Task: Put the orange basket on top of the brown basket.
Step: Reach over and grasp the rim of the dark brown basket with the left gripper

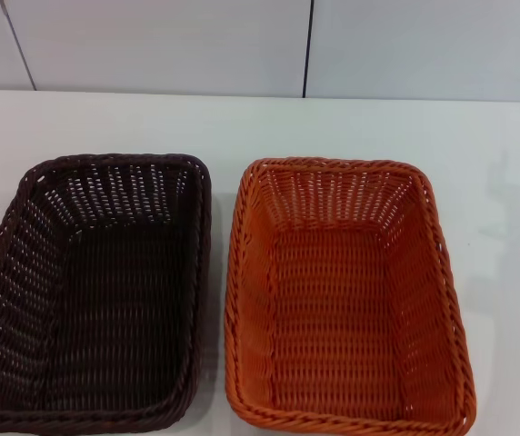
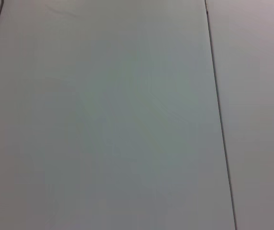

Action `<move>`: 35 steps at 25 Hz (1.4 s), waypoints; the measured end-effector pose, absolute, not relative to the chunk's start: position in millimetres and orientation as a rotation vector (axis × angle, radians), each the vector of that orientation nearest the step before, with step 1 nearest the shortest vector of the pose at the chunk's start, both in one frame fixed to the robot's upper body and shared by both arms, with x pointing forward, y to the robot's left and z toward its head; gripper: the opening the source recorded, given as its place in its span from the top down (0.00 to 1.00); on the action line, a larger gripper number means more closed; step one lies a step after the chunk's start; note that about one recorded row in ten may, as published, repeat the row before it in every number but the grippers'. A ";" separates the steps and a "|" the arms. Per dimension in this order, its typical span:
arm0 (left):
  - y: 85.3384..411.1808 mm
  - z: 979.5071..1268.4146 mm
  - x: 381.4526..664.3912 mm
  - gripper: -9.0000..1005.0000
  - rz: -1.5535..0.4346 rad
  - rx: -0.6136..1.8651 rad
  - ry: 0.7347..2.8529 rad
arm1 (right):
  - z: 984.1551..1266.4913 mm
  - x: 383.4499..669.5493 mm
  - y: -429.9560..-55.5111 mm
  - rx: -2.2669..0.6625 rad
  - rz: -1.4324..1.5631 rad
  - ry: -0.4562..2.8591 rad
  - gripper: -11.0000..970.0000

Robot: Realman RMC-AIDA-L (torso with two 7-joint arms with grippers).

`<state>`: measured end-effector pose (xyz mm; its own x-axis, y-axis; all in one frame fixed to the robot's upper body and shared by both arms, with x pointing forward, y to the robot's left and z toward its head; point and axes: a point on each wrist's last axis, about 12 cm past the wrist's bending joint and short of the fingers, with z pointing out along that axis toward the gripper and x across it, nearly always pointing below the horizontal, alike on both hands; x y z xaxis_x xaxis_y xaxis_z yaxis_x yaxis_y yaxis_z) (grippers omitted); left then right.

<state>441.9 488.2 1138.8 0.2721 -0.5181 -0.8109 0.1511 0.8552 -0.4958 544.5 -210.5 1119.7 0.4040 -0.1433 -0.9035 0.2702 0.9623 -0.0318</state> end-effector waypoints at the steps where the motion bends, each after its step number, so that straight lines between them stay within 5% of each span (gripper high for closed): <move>1: 487.8 1139.2 442.2 0.22 -0.474 -0.349 1.234 | 1119.9 544.7 -210.3 0.125 -0.261 1.125 0.39; 13: 495.6 1150.9 449.1 0.22 -0.574 -0.358 1.432 | 1121.9 548.4 -205.6 0.110 -0.246 1.125 0.39; 19: 494.3 1181.6 459.4 0.22 -0.691 -0.306 1.714 | 1122.6 550.8 -204.5 0.104 -0.245 1.124 0.39; 29: 451.2 1223.6 485.7 0.23 -0.608 -0.075 2.115 | 1124.9 557.3 -201.7 0.089 -0.238 1.126 0.39; 35: 426.1 1220.9 507.8 0.23 -0.534 0.017 2.267 | 1125.2 560.3 -201.8 0.089 -0.225 1.125 0.39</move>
